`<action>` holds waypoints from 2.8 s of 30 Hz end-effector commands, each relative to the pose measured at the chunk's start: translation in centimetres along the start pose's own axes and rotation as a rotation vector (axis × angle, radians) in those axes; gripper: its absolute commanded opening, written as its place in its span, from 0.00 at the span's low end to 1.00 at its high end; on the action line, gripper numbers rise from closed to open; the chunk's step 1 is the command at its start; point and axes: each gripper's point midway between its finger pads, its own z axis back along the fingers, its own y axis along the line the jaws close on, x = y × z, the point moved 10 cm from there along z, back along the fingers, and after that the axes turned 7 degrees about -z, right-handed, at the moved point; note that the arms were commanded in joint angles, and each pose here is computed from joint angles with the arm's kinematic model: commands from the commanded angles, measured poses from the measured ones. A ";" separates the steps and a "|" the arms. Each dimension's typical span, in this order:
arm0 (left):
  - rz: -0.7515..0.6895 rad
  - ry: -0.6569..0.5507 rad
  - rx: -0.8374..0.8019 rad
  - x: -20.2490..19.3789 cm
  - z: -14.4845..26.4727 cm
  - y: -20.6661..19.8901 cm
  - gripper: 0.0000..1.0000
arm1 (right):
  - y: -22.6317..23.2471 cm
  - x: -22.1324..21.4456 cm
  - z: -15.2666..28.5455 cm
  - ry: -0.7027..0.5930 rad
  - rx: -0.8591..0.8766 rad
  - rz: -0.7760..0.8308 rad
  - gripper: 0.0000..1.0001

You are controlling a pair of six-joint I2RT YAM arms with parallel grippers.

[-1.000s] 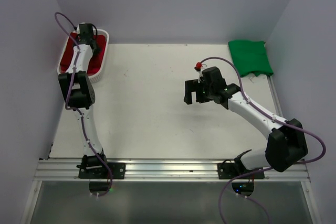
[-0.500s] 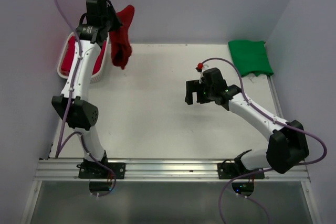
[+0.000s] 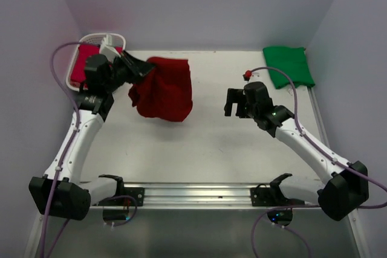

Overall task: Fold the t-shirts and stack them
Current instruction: Move the tshirt to the center of the board, then flatten the tshirt out

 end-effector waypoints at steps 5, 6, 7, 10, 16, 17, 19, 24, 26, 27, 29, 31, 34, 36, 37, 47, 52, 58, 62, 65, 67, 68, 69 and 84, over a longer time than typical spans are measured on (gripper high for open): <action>0.213 0.241 0.106 -14.5 2.5 8.0 0.00 | -0.7 0.9 1.9 -0.111 -0.057 -0.033 0.99; 0.186 0.240 0.166 -14.8 2.9 8.4 0.00 | -0.7 0.8 1.9 -0.107 -0.064 -0.030 0.99; 0.155 0.221 0.171 -14.0 3.0 7.7 0.00 | -0.7 0.7 1.6 -0.096 -0.067 -0.026 0.99; 0.065 0.219 0.187 -12.6 3.2 5.7 0.00 | -0.6 0.6 1.3 -0.083 -0.061 -0.035 0.99; -0.035 0.261 0.155 -12.8 1.9 2.7 0.00 | -0.4 0.5 1.0 -0.076 -0.044 -0.045 0.99; -0.038 0.266 0.130 -13.0 1.7 2.3 0.00 | -0.4 0.5 1.0 -0.076 -0.047 -0.043 0.99; -0.034 0.267 0.009 -13.0 1.2 0.4 0.00 | -0.5 0.5 1.1 -0.077 -0.052 -0.038 0.99; 0.049 0.313 -0.209 -14.2 -0.1 -4.0 0.00 | -0.8 0.7 1.4 -0.095 -0.086 -0.034 0.99; 0.117 0.294 -0.264 -14.6 0.1 -4.7 0.00 | -0.9 0.7 1.4 -0.095 -0.093 -0.030 0.99; 0.130 0.254 -0.216 -15.2 0.0 -3.8 0.00 | -0.9 0.6 1.3 -0.093 -0.100 -0.029 0.99; 0.166 0.184 -0.081 -15.0 0.5 -2.6 0.00 | -1.0 0.5 1.3 -0.088 -0.104 -0.026 0.99; 0.185 0.090 0.064 -15.0 1.1 0.0 0.00 | -1.2 0.4 1.3 -0.085 -0.116 -0.021 0.99; 0.225 0.033 0.270 -15.9 1.3 4.1 0.04 | -1.2 0.4 1.2 -0.082 -0.121 -0.015 0.99; 0.228 0.091 0.367 -17.0 1.2 6.2 0.57 | -1.2 0.4 1.2 -0.079 -0.119 -0.012 0.99; 0.219 0.123 0.419 -17.6 0.7 7.5 0.74 | -1.1 0.4 1.1 -0.078 -0.117 -0.012 0.99; -0.320 0.411 0.412 -23.3 -1.4 4.6 0.95 | -1.2 -0.2 0.4 -0.047 -0.120 -0.011 0.99; -0.670 0.511 0.489 -28.6 -0.4 -2.1 0.93 | -1.1 -0.4 0.1 -0.030 -0.116 -0.013 0.99; -0.940 0.526 0.762 -31.6 1.2 -2.8 0.99 | -1.1 -0.6 0.0 -0.018 -0.113 -0.016 0.99; -0.934 0.505 0.778 -31.7 1.1 -2.7 0.99 | -1.2 -0.5 0.2 -0.019 -0.126 -0.011 0.99; -0.927 0.518 0.630 -31.9 0.7 -3.3 0.94 | -1.4 -0.3 0.5 -0.036 -0.139 -0.015 0.99; -0.957 0.549 0.562 -32.6 0.2 -3.3 0.93 | -1.7 0.0 0.9 -0.070 -0.183 -0.033 0.99; -0.975 0.560 0.555 -32.9 0.0 -3.2 0.92 | -2.0 0.0 1.0 -0.077 -0.215 -0.036 0.99; -0.996 0.576 0.542 -33.4 -0.2 -3.0 0.92 | -2.3 0.1 1.3 -0.092 -0.245 -0.048 0.99; -1.186 0.709 0.190 -40.5 -2.8 -2.0 0.91 | -6.6 0.3 3.5 -0.179 -0.436 -0.205 0.99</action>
